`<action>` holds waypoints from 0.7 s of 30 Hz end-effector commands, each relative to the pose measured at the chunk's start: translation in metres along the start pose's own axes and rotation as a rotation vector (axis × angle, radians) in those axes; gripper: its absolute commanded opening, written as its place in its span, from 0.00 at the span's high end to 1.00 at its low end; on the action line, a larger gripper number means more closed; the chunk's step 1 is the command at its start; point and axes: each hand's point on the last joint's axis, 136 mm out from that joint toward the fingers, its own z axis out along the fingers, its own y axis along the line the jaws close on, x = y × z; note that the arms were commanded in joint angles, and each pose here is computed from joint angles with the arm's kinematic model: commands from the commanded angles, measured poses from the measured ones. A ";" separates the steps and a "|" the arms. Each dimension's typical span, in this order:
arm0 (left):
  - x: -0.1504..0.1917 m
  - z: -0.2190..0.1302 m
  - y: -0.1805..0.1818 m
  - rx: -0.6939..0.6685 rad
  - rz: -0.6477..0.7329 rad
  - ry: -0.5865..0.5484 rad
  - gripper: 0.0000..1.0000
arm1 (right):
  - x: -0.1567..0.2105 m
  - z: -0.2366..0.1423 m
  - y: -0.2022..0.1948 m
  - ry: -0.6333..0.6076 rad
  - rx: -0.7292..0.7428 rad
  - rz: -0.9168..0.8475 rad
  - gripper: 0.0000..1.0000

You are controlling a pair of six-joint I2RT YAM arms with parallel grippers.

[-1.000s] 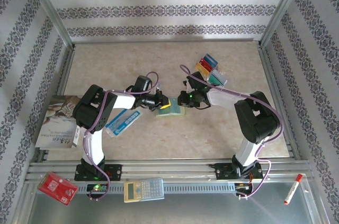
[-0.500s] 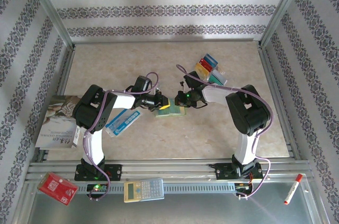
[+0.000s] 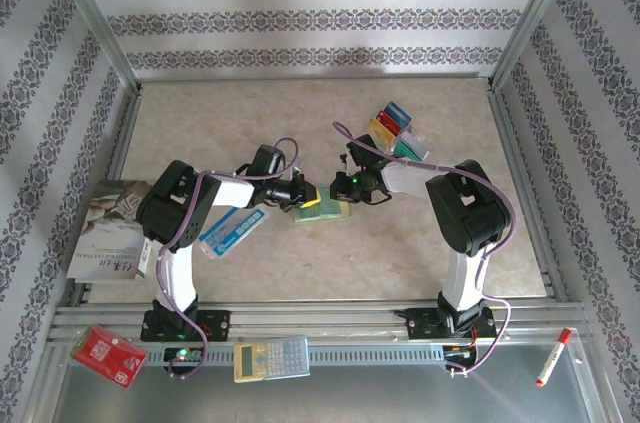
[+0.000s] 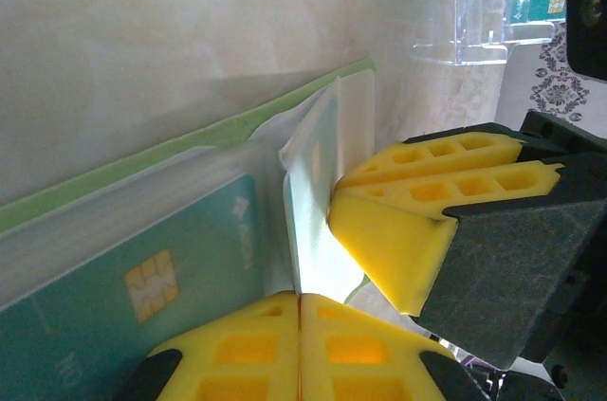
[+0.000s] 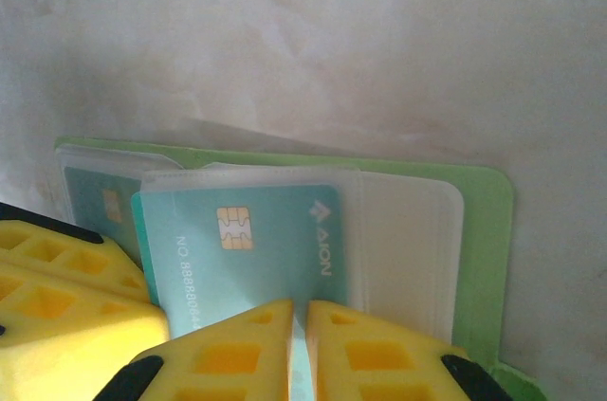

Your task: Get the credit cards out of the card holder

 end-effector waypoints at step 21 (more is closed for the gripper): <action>-0.002 -0.020 -0.020 0.056 0.111 -0.001 0.92 | 0.022 0.015 -0.038 0.070 0.144 0.063 0.84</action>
